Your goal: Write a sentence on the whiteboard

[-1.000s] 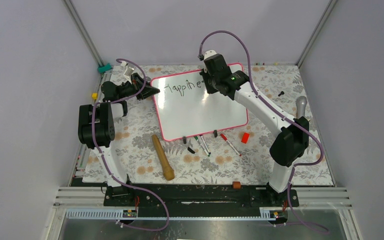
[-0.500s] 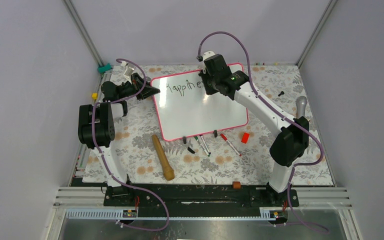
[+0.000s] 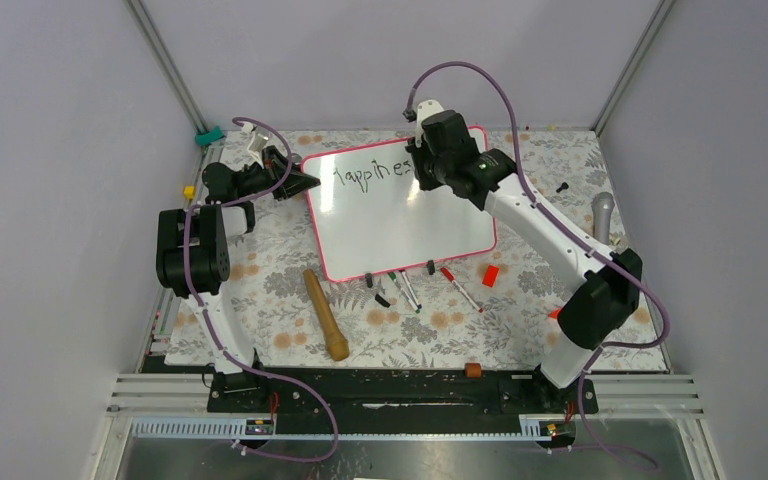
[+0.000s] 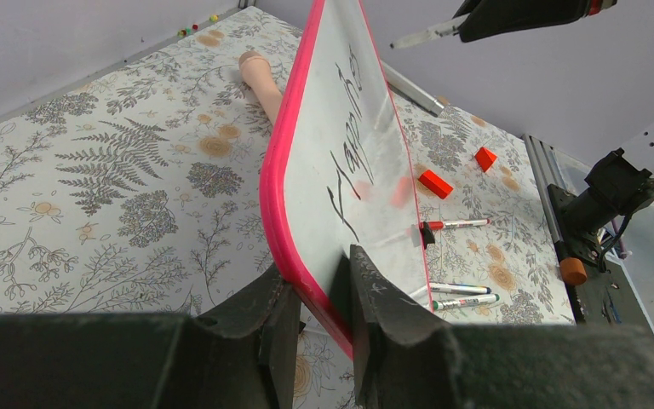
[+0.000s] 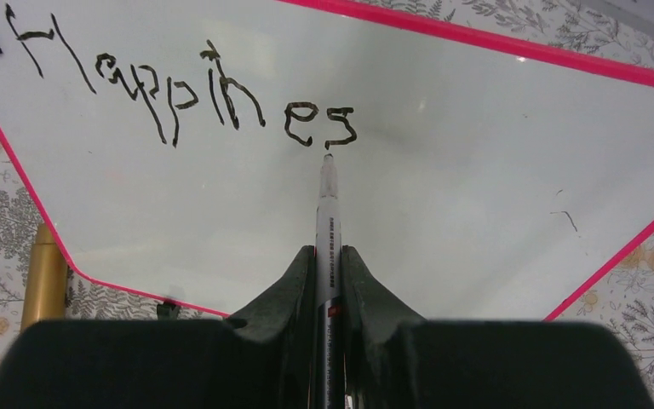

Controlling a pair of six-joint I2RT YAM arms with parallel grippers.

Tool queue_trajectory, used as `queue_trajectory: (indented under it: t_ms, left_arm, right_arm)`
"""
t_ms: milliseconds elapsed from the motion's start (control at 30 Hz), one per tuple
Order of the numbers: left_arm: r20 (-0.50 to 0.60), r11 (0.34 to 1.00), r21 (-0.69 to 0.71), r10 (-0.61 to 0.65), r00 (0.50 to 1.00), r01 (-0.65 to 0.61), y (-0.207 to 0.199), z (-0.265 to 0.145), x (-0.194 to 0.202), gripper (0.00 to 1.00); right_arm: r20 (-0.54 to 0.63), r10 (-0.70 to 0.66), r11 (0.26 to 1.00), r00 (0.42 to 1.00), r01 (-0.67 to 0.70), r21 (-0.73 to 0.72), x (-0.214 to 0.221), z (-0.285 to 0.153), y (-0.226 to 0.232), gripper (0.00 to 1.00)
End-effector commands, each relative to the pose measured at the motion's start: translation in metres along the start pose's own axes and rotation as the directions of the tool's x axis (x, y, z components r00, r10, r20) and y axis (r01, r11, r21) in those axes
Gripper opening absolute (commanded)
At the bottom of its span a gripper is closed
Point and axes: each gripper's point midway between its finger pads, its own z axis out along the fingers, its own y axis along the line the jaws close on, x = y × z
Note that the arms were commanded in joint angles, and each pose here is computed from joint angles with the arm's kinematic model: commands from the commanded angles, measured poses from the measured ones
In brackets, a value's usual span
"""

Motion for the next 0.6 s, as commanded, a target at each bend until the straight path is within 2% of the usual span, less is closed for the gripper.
queue_trajectory:
  t_ms: [0,333,567]
  left_arm:
    - [-0.143,0.959,0.223,0.213,0.967,-0.178,-0.030,-0.007,0.039,0.00]
    - [-0.144,0.959,0.222,0.209,0.967,-0.174,-0.030,-0.007,0.040,0.00]
    - [-0.145,0.960,0.222,0.207,0.968,-0.172,-0.030,-0.007,0.040,0.00]
  right_arm:
    - [0.110,0.009,1.000,0.994,-0.009,-0.007,-0.029,-0.020,-0.004,0.00]
    - [0.102,0.020,0.994,0.995,-0.031,0.102,-0.036,-0.011,-0.022,0.00]
    - [0.087,0.019,0.992,0.996,-0.030,0.123,-0.035,0.000,-0.024,0.00]
